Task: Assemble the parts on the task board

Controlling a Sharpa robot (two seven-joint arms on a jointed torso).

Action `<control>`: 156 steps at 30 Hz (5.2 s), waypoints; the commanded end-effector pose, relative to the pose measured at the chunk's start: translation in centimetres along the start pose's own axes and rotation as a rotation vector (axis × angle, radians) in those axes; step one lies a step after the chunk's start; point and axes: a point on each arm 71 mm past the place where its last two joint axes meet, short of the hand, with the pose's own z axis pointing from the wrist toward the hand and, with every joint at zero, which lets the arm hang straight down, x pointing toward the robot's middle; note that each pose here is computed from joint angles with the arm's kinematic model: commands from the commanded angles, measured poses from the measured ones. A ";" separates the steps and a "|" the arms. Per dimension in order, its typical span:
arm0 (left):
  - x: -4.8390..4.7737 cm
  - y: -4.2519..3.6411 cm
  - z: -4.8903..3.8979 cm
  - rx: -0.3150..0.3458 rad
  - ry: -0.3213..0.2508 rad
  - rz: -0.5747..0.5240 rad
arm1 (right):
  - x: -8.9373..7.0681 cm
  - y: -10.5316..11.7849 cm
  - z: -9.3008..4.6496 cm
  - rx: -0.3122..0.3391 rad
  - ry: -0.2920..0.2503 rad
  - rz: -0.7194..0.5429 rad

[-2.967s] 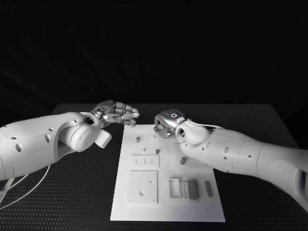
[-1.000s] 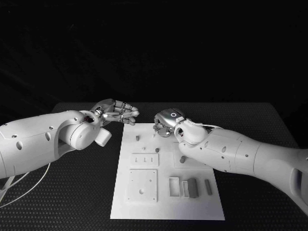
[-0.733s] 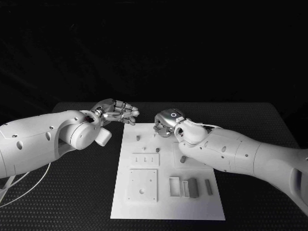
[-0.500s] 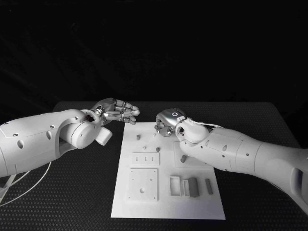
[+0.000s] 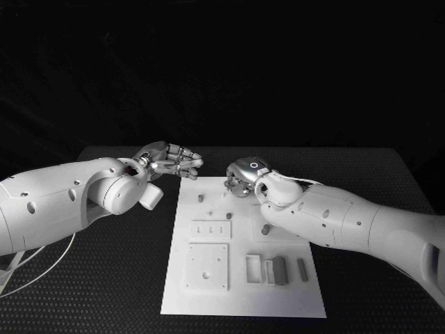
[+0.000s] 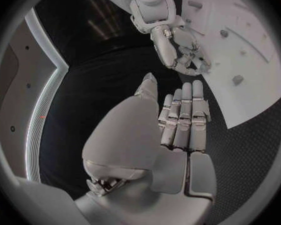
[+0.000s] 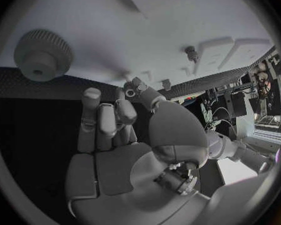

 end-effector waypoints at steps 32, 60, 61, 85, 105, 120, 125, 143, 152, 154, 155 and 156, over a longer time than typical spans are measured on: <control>0.12 -0.12 0.01 0.009 0.018 -0.010 | 0.1 0.0 0.0 0.025 0.019 0.034; -0.05 0.02 -0.11 -0.004 0.021 -0.010 | 0.2 -0.3 0.1 0.070 0.042 0.077; -0.08 0.03 -0.12 -0.005 0.020 -0.010 | 0.2 -0.3 0.1 0.071 0.042 0.077; -0.18 0.09 -0.18 -0.009 0.019 -0.010 | 0.1 0.1 0.2 0.071 0.036 0.100; -0.22 0.12 -0.18 -0.010 0.020 -0.010 | -0.1 0.0 0.3 0.081 0.013 0.104; -0.20 0.11 -0.15 -0.010 0.020 -0.010 | -0.2 -0.1 0.3 0.083 0.006 0.104; -0.32 0.13 -0.17 -0.009 0.016 -0.010 | -0.6 -0.4 0.1 0.082 -0.011 0.113; -1.51 0.35 -0.46 0.001 -0.016 -0.007 | -6.5 -4.1 -1.3 0.040 -0.039 0.204; -2.03 0.76 -0.33 0.005 -0.022 -0.007 | -6.9 -8.6 -2.6 0.071 0.126 0.167; -2.13 0.76 -0.33 0.008 -0.026 -0.006 | -6.7 -9.0 -2.6 0.077 0.145 0.163; -2.18 0.77 -0.33 0.008 -0.028 -0.006 | -6.6 -9.1 -2.6 0.079 0.151 0.162; -2.20 0.78 -0.32 0.008 -0.029 -0.006 | -6.6 -9.2 -2.6 0.081 0.155 0.161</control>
